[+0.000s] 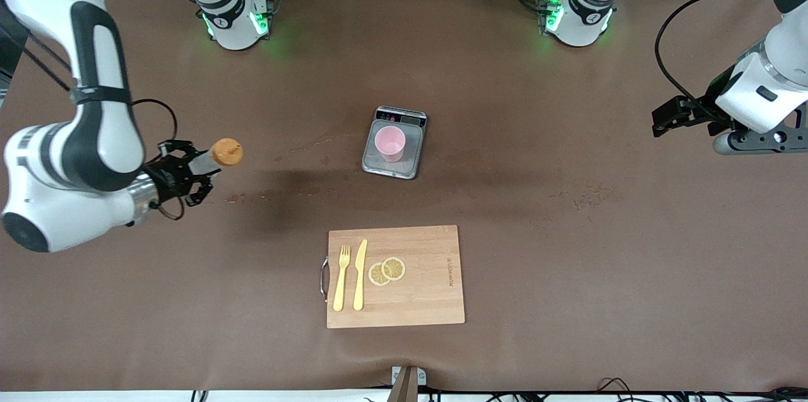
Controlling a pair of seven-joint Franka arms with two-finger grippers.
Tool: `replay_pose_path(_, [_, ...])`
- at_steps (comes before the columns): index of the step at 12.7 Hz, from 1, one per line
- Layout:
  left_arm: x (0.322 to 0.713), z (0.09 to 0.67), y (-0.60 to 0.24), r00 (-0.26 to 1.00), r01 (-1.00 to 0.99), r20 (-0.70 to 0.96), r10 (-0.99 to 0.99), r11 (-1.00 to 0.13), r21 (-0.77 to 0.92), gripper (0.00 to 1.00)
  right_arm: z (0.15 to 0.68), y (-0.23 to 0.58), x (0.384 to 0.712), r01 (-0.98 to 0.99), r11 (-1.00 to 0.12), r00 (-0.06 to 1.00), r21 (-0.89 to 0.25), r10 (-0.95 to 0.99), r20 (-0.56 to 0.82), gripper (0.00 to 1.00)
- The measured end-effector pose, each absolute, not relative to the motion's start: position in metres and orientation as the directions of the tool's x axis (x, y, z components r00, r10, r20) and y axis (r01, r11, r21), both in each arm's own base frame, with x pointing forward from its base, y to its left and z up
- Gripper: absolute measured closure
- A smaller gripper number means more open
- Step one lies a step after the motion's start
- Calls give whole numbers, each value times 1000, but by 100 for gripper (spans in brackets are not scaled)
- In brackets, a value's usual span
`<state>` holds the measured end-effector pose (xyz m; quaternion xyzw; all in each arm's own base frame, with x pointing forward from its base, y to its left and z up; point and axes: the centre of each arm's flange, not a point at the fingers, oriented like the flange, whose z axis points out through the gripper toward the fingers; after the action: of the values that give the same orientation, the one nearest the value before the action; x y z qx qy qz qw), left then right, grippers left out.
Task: Add sauce to pink cup with both arms
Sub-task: 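Carry the bottle back away from the cup with the right gripper, then turn the bottle upright and set it on the table with the right gripper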
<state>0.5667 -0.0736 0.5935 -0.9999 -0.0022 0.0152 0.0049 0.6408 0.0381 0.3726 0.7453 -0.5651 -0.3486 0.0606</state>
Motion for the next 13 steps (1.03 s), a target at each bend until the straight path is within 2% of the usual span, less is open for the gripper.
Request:
replay_pose_path(5, [567,594,-73,1000,6,-29,6,-1000,-10,0,361,-56,637,-837,-423,119,347,-760,-638,57])
replay_pose_path(10, [567,594,-73,1000,6,-29,6,-1000,-10,0,280,-134,624,-869,-435,82,238,-600,-796,57])
replay_pose_path(13, [567,593,-73,1000,6,-29,6,-1000,-10,0,241,-182,611,-910,-370,34,186,-513,-858,57])
